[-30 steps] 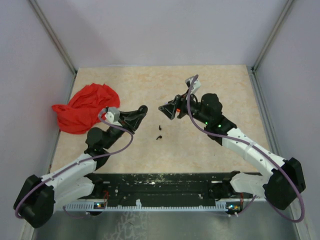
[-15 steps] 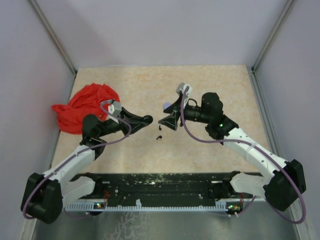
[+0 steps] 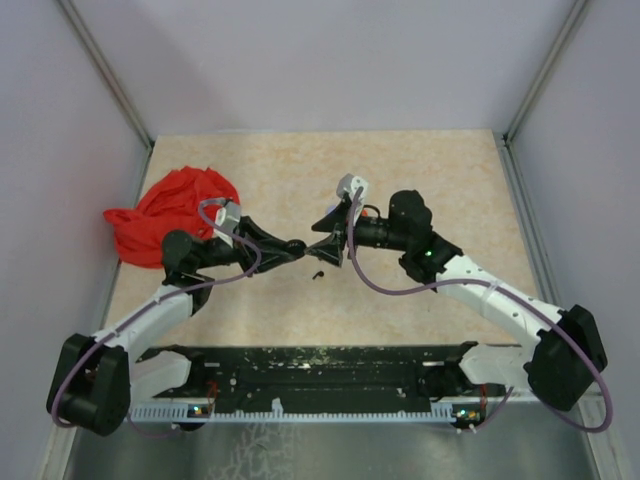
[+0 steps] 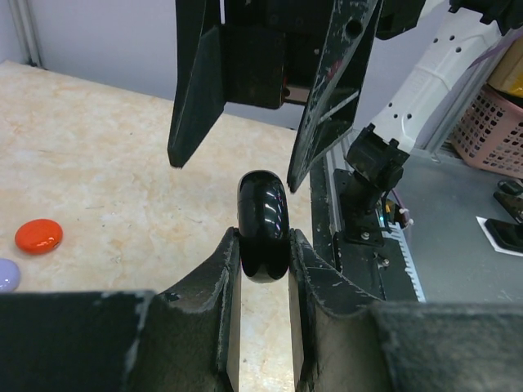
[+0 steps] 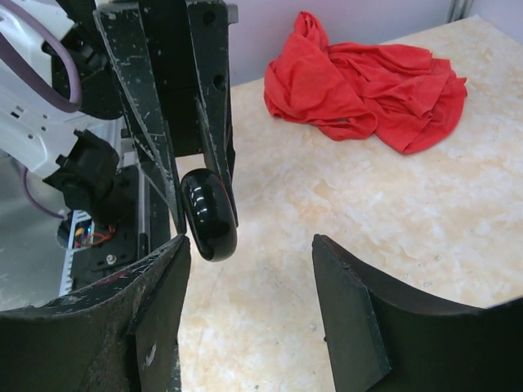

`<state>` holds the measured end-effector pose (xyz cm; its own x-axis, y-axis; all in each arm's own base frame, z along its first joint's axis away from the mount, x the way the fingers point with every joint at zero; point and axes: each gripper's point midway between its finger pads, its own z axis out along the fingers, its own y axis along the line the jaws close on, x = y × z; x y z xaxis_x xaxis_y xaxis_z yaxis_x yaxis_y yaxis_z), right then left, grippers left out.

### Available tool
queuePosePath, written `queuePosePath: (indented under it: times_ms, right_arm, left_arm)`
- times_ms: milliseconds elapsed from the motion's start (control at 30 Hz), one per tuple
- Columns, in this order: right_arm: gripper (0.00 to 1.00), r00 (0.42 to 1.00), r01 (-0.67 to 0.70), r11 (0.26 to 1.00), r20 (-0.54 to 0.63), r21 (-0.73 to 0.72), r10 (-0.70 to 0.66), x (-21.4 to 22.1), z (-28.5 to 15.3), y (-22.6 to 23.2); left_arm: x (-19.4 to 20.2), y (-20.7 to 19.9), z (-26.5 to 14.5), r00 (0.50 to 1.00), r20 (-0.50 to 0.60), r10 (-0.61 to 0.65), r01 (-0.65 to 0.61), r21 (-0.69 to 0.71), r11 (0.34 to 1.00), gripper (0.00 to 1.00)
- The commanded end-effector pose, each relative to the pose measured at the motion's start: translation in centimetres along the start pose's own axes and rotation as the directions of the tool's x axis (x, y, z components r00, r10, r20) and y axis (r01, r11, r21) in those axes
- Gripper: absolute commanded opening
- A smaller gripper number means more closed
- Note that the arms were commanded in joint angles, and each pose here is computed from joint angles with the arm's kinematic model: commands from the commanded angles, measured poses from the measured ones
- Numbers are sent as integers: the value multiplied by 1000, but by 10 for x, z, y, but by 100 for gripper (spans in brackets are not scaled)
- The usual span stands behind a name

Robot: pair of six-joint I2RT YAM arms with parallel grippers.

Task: Insert the wireless bluetooth earbuds into the charging case
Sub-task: Open the charging case.

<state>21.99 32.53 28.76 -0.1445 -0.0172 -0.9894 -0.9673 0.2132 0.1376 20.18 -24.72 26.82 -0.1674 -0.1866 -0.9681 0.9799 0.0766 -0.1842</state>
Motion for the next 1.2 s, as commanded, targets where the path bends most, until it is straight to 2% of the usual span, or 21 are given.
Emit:
queuePosePath:
  times_ms: [0,200,433,733,1167]
  right_arm:
    - [61,997,79,997,26,-15,-79,-8,11,5]
    - [58,997,80,997,-2,-5,-80,0,15,2]
    - [46,995,96,995,-21,29,-96,1,11,-3]
    - [42,995,96,995,-32,9,-96,-1,2,1]
    - [45,998,50,997,-40,58,-47,0,-3,-14]
  left_arm:
    - [-5,-6,-1,1000,4,25,-25,21,999,0]
    - [-3,-9,-2,1000,-7,22,-21,43,999,0]
    - [-2,-19,-2,999,-22,37,-34,103,994,0]
    - [6,-28,-5,997,-75,34,-21,168,986,0]
    - [6,-31,-7,993,-79,83,-69,173,982,0]
